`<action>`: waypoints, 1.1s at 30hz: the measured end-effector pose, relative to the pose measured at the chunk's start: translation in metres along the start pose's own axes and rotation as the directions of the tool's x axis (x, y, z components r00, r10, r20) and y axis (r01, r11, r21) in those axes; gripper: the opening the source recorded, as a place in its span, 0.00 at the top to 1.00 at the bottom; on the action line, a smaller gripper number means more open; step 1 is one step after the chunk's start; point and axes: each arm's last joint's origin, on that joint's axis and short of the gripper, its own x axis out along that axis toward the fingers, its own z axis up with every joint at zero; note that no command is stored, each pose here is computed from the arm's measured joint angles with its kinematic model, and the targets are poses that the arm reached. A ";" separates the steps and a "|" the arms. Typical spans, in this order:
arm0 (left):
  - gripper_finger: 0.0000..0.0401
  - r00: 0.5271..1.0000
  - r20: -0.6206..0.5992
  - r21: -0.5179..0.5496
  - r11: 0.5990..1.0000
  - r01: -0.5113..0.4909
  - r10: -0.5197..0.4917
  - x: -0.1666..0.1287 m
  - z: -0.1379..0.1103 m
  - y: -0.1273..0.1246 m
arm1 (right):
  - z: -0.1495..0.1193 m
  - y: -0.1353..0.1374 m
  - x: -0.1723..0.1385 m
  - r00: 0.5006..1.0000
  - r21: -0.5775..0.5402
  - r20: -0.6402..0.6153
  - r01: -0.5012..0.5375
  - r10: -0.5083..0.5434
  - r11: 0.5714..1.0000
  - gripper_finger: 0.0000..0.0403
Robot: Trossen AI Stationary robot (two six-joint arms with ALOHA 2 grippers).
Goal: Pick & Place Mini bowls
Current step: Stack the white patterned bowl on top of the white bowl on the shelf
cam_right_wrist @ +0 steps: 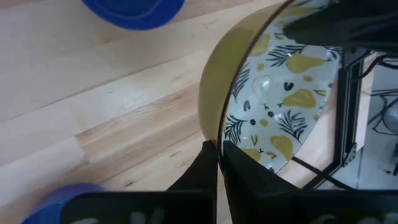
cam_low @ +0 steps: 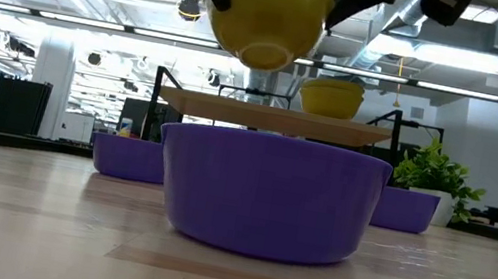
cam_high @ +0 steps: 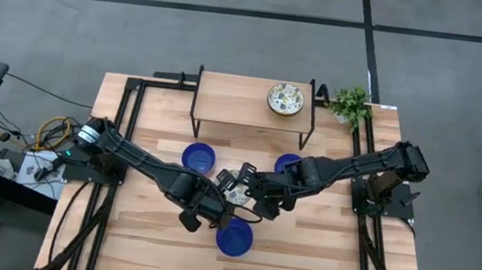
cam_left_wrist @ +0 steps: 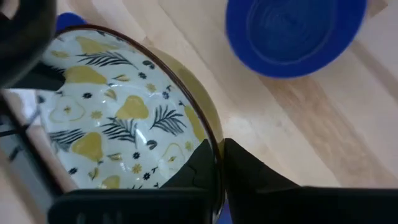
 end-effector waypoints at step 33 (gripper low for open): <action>0.98 1.000 -0.017 0.020 1.000 -0.021 0.021 0.010 0.002 0.002 | -0.004 0.001 0.014 0.993 0.015 0.118 -0.019 0.018 1.000 0.87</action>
